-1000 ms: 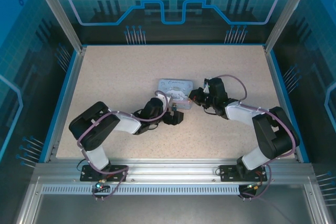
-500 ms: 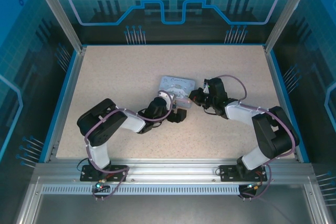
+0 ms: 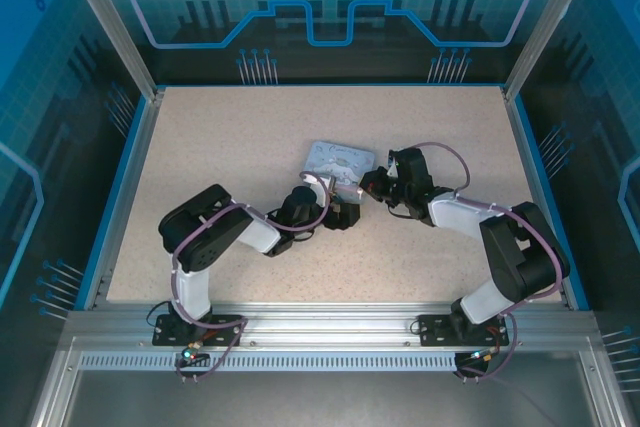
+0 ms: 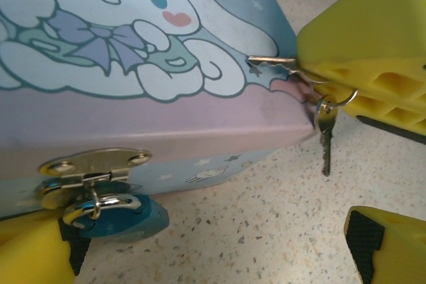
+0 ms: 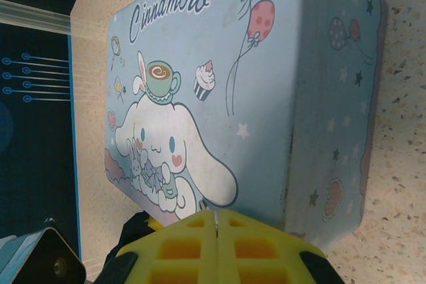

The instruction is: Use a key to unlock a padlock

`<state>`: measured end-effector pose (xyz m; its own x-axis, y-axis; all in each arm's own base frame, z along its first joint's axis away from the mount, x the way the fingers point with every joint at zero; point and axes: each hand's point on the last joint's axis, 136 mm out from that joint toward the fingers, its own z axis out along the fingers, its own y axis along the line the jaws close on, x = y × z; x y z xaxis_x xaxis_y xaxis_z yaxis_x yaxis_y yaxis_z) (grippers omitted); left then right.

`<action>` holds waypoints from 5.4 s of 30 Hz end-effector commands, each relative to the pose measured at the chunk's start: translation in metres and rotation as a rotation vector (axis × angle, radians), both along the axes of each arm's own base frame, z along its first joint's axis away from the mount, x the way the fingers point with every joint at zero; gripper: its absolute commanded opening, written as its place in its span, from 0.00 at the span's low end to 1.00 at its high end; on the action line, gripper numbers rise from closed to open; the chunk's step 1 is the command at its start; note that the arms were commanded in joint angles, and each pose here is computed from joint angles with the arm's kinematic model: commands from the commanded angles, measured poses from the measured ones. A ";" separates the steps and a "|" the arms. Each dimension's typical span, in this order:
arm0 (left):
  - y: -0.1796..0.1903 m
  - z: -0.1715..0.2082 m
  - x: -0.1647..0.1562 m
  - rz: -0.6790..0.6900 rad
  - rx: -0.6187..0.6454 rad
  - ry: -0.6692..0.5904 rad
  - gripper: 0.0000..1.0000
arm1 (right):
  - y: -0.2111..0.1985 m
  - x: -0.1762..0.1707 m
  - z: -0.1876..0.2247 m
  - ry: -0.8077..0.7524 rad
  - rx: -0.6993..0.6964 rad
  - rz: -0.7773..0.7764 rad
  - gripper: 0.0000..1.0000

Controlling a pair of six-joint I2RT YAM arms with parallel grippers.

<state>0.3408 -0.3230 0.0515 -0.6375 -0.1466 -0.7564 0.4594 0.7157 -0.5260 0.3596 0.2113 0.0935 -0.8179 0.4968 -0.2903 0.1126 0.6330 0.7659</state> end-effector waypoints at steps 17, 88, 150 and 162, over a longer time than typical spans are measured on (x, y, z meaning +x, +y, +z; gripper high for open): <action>0.003 0.000 -0.019 0.013 -0.142 0.066 0.95 | 0.003 -0.002 -0.010 0.031 -0.030 0.011 0.00; 0.028 -0.052 0.000 0.252 0.081 0.136 0.34 | 0.001 -0.001 -0.012 0.045 -0.027 0.006 0.00; -0.055 0.051 -0.058 -0.152 -0.289 0.541 0.00 | -0.027 0.001 -0.029 0.099 0.004 0.043 0.00; -0.059 0.046 -0.051 -0.118 -0.422 0.570 0.00 | -0.030 0.006 -0.005 0.045 0.003 0.034 0.00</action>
